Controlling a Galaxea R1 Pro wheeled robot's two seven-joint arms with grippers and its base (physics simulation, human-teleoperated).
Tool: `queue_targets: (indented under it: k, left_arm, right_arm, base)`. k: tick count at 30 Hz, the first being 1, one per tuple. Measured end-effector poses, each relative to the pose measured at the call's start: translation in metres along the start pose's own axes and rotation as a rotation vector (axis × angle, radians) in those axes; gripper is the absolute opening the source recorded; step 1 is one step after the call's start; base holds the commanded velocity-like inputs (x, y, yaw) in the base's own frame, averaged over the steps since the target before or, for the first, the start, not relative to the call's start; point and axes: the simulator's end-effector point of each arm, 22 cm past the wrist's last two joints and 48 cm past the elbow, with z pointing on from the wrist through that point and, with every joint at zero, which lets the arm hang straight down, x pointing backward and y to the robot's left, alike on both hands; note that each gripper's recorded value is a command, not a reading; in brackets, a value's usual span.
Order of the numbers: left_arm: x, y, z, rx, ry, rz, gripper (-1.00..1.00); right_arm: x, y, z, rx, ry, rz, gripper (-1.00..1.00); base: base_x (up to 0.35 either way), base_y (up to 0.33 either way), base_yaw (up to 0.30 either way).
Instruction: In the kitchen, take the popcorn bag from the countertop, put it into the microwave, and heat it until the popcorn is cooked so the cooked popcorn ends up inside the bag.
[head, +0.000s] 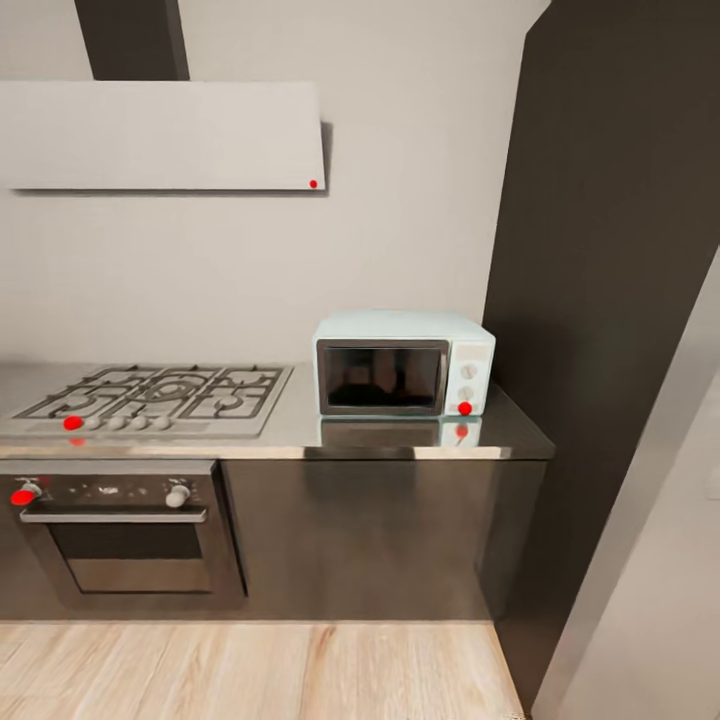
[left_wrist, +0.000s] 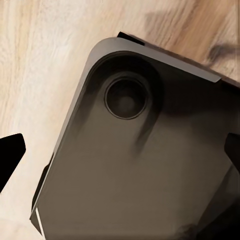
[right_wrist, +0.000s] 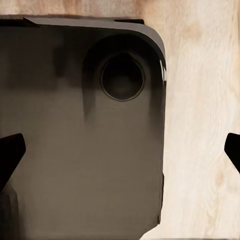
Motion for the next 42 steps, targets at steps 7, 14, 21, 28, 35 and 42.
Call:
queue_targets:
  k: [7,14,21,28,35,42]
  left_arm:
    - [0.0002,-0.0001,0.0000,0.000,0.000,0.001,1.00]
    - [-0.0008,0.0021,0.0001,-0.004,-0.001,-0.005,1.00]
    - [-0.0008,0.0024,0.0001,-0.005,-0.002,-0.015,1.00]
    - [-0.0007,0.0022,0.0000,-0.005,-0.002,-0.017,1.00]
    - [-0.0007,0.0021,0.0000,-0.005,-0.002,-0.017,1.00]
    - [-0.0007,0.0018,0.0000,-0.004,-0.002,-0.016,1.00]
  right_arm:
    - [0.0001,-0.0001,0.0000,0.000,0.000,-0.001,1.00]
    - [0.0000,-0.0003,0.0000,-0.001,0.001,-0.019,1.00]
    - [0.0003,-0.0003,0.0000,-0.001,0.003,-0.019,1.00]
    - [0.0008,0.0002,0.0000,-0.001,0.005,-0.020,1.00]
    - [0.0002,-0.0008,0.0000,0.000,0.002,-0.023,1.00]
    - [0.0012,0.0034,0.0000,-0.014,0.007,-0.026,1.00]
  base:
    - [0.000,0.000,-0.193]
    - [-0.011,-0.165,-0.008]
    - [0.062,-0.128,0.000]
    - [0.003,-0.004,0.165]
    - [0.000,0.000,0.027]
    - [0.000,0.000,0.000]
